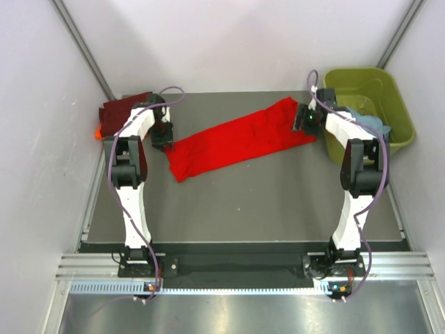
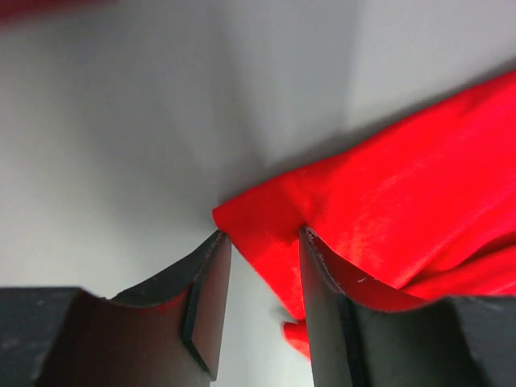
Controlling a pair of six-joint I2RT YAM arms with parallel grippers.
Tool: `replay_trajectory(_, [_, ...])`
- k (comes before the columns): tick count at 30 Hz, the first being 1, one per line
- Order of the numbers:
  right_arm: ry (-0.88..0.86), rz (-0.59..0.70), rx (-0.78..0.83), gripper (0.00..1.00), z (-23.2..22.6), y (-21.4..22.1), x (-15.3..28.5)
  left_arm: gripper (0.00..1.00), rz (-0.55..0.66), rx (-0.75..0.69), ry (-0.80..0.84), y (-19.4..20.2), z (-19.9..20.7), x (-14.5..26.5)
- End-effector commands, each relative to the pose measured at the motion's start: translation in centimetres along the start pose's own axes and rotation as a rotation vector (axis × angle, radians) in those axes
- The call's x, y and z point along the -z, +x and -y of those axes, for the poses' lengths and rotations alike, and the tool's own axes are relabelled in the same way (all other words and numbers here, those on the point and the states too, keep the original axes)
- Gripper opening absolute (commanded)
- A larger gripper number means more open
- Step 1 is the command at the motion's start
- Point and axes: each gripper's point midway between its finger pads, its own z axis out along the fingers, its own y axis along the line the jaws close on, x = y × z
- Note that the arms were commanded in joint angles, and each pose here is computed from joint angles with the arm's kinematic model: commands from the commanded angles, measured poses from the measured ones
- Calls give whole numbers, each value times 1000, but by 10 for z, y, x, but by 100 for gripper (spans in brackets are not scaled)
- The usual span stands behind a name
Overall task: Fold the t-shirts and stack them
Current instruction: Fold the tshirt
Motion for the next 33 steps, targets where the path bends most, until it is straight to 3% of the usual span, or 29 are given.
replay_trajectory(1, [-13,7,-18,64,1,4,21,45,43,-8,23,-19,3,-2])
replay_trajectory(4, [-4,-19,-19,64,6,20,25,41,43,0,24,-20,3,-8])
replay_trajectory(5, [-4,-26,-24,64,6,24,25,24,38,0,26,-19,3,-9])
replay_trajectory(7, [20,-55,-47,64,14,43,27,5,25,1,22,-15,2,-11])
replay_trajectory(8, [28,-61,-53,64,16,48,27,0,20,2,20,-13,2,-11])
replay_trajectory(12, [46,-77,-91,64,26,60,22,0,-3,16,47,2,6,-3])
replay_trajectory(25, [9,-8,-156,59,20,12,-26,0,-10,49,1,14,-18,8])
replay_trajectory(26, [10,-9,-153,56,19,11,-28,0,-9,46,-7,14,-19,11])
replay_trajectory(29, [32,-10,-134,33,26,11,-34,0,-8,41,-13,18,-21,18])
replay_trajectory(30, [36,-11,-124,19,27,11,-36,0,-23,43,-19,24,-22,18])
replay_trajectory(33, [47,-6,-105,10,30,6,-41,0,-32,42,-18,35,-21,24])
